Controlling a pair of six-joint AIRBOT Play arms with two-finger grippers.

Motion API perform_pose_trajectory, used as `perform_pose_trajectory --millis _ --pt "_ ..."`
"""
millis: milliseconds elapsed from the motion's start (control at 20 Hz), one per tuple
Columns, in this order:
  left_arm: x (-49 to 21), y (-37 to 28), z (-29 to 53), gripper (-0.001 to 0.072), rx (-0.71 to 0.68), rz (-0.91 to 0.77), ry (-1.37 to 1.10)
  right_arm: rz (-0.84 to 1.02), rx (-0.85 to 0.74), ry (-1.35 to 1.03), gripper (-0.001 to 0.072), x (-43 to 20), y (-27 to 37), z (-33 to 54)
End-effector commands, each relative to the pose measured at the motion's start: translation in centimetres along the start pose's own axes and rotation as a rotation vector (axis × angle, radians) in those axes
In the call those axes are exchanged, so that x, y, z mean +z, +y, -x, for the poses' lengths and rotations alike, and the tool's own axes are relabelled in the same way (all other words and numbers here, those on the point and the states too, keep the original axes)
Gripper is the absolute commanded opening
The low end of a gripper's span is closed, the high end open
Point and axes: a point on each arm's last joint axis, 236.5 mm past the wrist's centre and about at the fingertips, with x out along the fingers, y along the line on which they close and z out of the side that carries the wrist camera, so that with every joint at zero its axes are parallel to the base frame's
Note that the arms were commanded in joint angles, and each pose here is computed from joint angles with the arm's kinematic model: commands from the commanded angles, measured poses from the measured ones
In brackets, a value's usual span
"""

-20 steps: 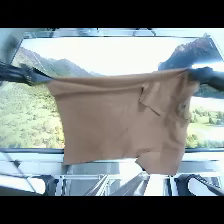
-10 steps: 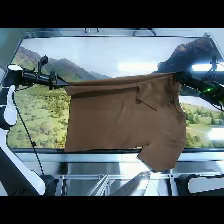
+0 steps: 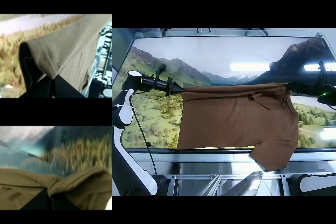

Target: Fold the shirts.

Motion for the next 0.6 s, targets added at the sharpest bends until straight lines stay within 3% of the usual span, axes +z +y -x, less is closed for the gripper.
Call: perform_pose_trajectory --millis 0,250,300,350,400,550 --pt "-1.5 0.3 -0.2 0.0017 -0.028 0.044 0.04 0.032 -0.041 0.13 0.0025 -3.2 -1.3 0.4" --pt "-2.6 -0.3 0.0 0.0021 -0.054 0.066 0.086 0.021 -0.069 0.178 0.0034 -4.5 -2.1 0.4" --pt "-2.6 -0.3 0.0 0.0056 -0.054 0.066 0.086 0.021 -0.065 0.182 0.0042 -4.6 -2.0 0.4" --pt "-2.6 -0.4 -0.1 0.0269 -0.054 0.065 0.09 0.018 -0.061 0.184 0.0181 -4.6 -1.9 0.4" --pt "-2.9 -0.5 -0.1 0.0296 -0.06 0.075 0.102 -0.007 -0.063 0.184 0.0312 -4.6 -1.9 0.4" --pt "-4.3 -1.7 1.8 0.0297 -0.096 0.107 0.161 0.003 -0.065 0.199 0.0321 -4.6 -1.4 1.6"
